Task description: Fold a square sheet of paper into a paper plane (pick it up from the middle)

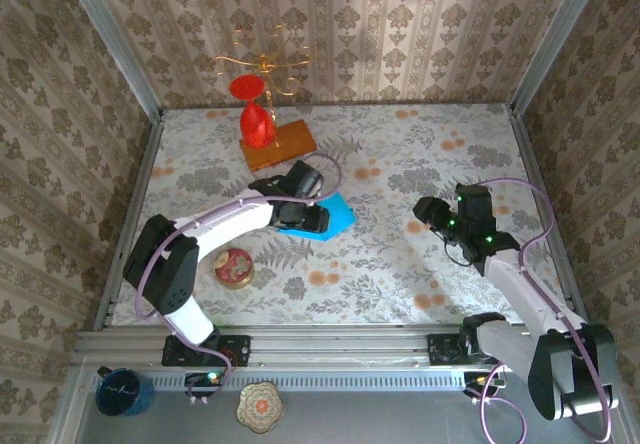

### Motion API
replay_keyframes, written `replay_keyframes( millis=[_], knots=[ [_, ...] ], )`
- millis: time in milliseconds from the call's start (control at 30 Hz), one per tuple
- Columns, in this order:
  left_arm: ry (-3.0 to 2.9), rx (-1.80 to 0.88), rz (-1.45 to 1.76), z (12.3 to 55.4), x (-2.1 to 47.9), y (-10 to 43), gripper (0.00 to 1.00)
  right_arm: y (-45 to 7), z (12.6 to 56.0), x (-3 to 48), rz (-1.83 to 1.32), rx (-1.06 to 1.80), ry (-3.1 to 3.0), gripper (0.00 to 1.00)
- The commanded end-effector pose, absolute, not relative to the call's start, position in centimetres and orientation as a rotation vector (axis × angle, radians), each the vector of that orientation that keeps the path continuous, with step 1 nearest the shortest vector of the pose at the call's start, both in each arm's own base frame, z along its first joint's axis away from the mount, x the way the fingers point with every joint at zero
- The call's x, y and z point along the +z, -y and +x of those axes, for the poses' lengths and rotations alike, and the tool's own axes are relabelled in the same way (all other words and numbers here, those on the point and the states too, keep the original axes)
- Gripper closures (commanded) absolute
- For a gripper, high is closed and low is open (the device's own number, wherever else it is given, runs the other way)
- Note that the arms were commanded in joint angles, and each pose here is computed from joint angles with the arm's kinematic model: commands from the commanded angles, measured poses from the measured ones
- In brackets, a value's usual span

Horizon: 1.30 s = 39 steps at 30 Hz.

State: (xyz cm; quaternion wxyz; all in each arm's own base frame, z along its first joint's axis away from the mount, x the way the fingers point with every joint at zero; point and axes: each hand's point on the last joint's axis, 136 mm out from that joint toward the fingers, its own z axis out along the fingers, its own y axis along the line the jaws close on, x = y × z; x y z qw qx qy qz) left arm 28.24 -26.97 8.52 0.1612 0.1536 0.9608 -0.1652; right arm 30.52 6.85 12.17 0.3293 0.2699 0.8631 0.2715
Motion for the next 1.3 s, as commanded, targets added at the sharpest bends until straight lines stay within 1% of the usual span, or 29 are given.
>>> replay_keyframes(
  millis=[0, 433, 567, 733, 833, 1100, 1267],
  knots=[
    [-2.722, -0.642, 0.420, 28.7, 8.4, 27.5, 0.50, -8.0, 30.9, 12.1, 0.703, 0.791, -2.249, 0.38],
    [-2.761, -0.609, 0.335, 32.4, 4.9, 26.1, 0.49, -9.5, 31.5, 11.4, 0.701, 0.833, -2.269, 0.38],
    [-2.780, -0.618, 0.285, 32.8, 4.1, 26.1, 0.49, -11.2, 31.4, 11.1, 0.658, 0.849, -2.289, 0.37],
    [-2.880, -0.622, 0.143, 31.7, 2.6, 25.6, 0.50, -14.0, 30.6, 9.6, 0.611, 0.829, -2.390, 0.36],
    [-2.946, -0.658, 0.027, 30.5, 1.7, 25.6, 0.52, -16.0, 30.4, 8.7, 0.649, 0.895, -2.388, 0.36],
    [-3.003, -0.738, -0.290, 27.7, 1.5, 26.1, 0.59, -21.6, 28.3, 6.5, 0.747, 0.965, -2.445, 0.40],
    [-2.979, -0.875, -0.491, 26.7, 1.8, 26.7, 0.60, -24.0, 27.9, 4.6, 0.779, 0.988, -2.487, 0.42]
  ],
)
